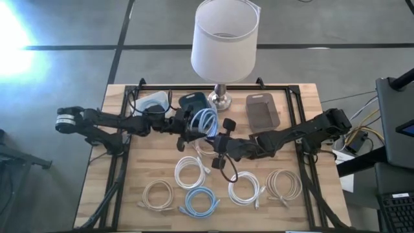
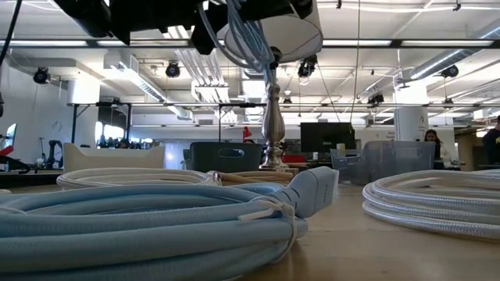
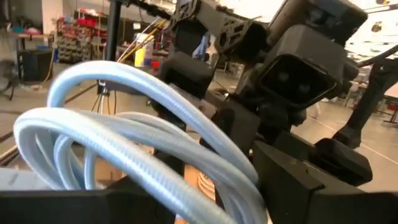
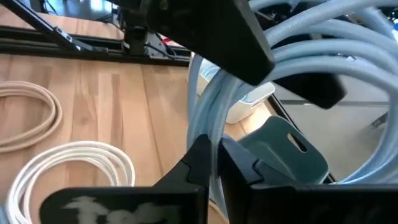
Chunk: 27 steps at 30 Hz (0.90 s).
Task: Pick & Place USB Port
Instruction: Put the right blue charger cable into the white bin
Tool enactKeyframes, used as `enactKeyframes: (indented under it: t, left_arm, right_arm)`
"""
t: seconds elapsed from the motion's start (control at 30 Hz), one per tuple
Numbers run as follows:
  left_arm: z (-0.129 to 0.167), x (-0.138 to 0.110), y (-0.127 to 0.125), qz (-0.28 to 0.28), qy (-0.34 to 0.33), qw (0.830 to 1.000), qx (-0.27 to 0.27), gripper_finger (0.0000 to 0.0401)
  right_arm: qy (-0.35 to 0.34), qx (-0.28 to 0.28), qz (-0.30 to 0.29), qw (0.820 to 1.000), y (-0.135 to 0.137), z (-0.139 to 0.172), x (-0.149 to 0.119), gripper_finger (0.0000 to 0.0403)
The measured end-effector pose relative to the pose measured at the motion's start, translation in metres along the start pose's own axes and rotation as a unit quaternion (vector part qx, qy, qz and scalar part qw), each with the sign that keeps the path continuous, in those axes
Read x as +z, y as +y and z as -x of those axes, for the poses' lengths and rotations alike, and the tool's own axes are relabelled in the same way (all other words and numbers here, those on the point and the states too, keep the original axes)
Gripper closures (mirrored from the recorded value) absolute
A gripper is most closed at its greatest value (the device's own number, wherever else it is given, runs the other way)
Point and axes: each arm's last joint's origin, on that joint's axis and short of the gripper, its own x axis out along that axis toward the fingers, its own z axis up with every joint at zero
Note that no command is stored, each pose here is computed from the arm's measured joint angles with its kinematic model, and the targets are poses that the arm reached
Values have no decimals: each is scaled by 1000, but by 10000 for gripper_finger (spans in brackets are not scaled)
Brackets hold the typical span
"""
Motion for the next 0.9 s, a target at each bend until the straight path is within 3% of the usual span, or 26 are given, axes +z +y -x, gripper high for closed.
enactKeyframes:
  t: [0.33, 0.53, 0.77, 0.9]
  left_arm:
    - [2, -16, 5, 45, 81, 995, 39, 331]
    - [19, -13, 11, 78, 154, 980, 101, 356]
    - [59, 20, 4, 92, 242, 944, 206, 344]
    - [91, 33, -2, 117, 303, 904, 276, 347]
  right_arm:
    - [19, -10, 27, 999, 0, 2, -4, 303]
    - [66, -11, 4, 998, 6, 8, -16, 273]
    - [80, 1, 15, 997, 15, 16, -21, 262]
    - [79, 5, 17, 997, 18, 18, -21, 264]
